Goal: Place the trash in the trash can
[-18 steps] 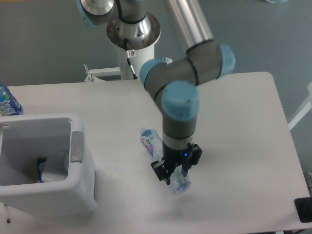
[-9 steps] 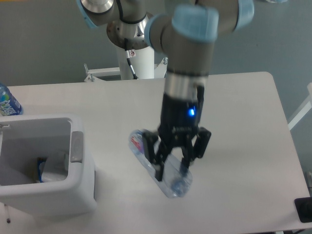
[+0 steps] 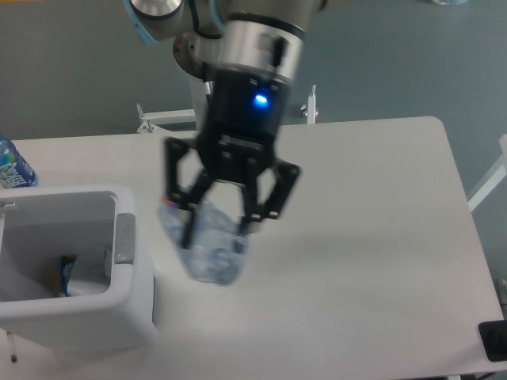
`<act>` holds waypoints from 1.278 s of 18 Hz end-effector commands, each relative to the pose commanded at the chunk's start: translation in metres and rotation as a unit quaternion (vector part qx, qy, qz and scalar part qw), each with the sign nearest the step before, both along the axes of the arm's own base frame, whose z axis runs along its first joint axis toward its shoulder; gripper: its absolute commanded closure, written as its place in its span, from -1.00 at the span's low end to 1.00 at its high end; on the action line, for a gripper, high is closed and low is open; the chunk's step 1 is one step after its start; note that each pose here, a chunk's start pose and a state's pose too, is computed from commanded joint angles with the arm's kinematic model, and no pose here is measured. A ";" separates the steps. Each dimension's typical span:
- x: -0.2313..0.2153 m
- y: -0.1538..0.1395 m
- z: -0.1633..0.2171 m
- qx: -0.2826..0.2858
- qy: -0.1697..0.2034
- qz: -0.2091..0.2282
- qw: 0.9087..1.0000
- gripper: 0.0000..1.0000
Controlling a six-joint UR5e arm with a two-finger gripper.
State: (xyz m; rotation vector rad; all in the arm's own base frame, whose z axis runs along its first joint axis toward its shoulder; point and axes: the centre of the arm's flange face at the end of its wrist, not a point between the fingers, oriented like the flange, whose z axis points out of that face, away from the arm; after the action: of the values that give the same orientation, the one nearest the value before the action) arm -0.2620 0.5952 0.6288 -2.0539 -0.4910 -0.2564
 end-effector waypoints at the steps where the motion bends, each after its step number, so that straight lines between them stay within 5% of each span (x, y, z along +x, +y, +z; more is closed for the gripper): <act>1: 0.005 0.002 0.002 0.001 0.001 -0.004 1.000 -0.17; 12: 0.060 0.055 -0.055 -0.034 -0.008 -0.076 0.997 -0.24; 14: 0.064 0.060 -0.064 -0.039 -0.003 -0.086 0.996 -0.41; 16: 0.064 0.059 -0.066 -0.041 0.006 -0.092 0.995 -0.91; 17: 0.066 0.057 -0.064 -0.039 0.013 -0.097 0.994 -1.00; 23: 0.056 0.041 -0.046 -0.030 0.026 -0.082 0.996 -1.00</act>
State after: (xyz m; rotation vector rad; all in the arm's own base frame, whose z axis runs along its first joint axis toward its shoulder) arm -0.2064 0.6366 0.5832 -2.1571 -0.3021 -0.2866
